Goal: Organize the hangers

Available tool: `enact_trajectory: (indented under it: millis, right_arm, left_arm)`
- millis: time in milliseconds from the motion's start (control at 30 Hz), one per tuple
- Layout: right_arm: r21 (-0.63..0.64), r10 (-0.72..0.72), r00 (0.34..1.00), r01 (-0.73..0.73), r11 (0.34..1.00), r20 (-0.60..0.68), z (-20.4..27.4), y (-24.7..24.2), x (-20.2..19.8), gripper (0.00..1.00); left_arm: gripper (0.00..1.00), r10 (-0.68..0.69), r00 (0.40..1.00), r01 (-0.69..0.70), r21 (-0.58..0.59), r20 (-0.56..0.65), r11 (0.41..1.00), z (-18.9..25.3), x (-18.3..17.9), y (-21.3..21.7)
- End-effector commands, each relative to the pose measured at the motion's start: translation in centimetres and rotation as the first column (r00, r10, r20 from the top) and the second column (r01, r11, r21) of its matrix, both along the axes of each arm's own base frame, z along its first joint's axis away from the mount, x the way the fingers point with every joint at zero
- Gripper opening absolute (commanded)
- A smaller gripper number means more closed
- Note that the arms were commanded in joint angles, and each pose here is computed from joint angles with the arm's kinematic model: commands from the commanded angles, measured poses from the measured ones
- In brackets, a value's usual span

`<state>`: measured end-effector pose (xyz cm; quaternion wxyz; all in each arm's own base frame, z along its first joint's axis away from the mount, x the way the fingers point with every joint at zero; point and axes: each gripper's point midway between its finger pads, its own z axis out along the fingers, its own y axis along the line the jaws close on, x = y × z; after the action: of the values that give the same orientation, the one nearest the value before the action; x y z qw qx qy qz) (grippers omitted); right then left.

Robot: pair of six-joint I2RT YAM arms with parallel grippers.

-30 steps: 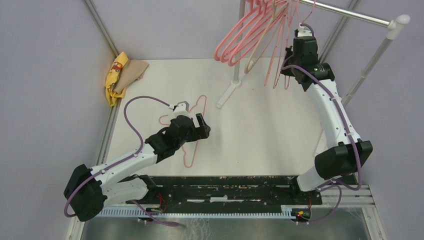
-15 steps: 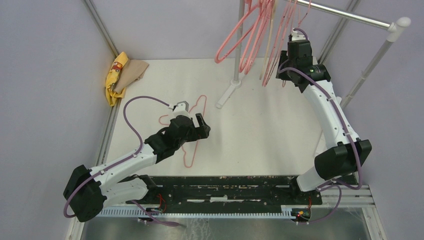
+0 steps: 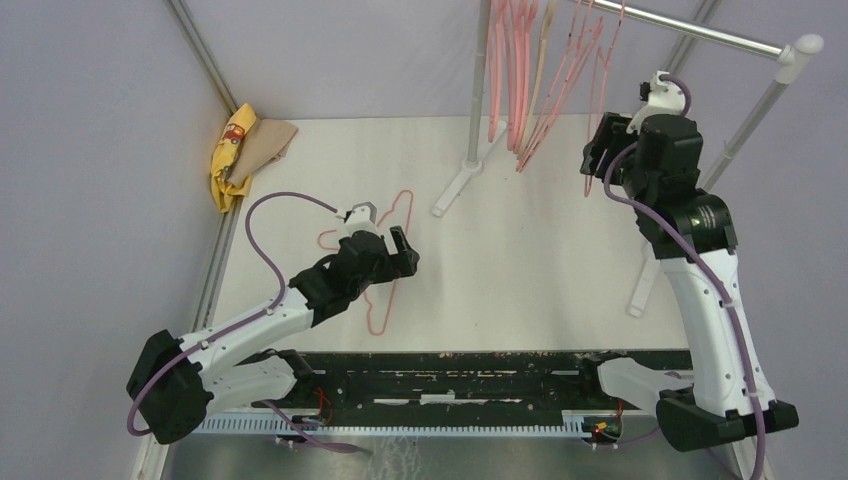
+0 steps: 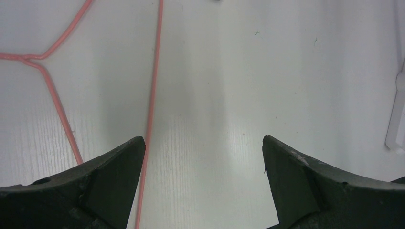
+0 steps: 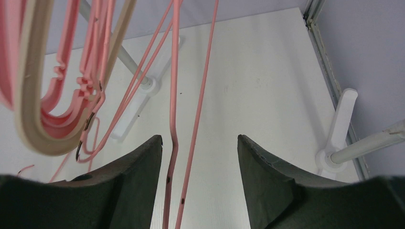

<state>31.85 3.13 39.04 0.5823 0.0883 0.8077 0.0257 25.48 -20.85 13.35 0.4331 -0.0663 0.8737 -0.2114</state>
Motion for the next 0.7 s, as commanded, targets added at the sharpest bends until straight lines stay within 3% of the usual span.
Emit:
enact_trajectory:
  millis: [0,300,667]
  right_arm:
    - [0.025,0.079,0.995,-0.08,0.996,0.06,1.8,1.0,-2.0,0.67]
    - [0.059,0.232,0.969,-0.237,0.97,0.084,2.4,3.5,-4.6,0.62]
    - [0.035,0.454,0.89,-0.453,0.891,-0.035,-2.6,11.5,-5.7,0.58]
  left_arm:
    - [0.99,0.016,0.998,-0.018,0.03,0.056,0.999,1.1,0.7,0.6]
    - [0.99,0.09,0.996,-0.09,0.047,0.005,0.995,-1.4,0.2,2.0]
    - [0.99,0.307,0.952,-0.305,0.076,-0.006,0.949,-3.3,-0.2,6.4]
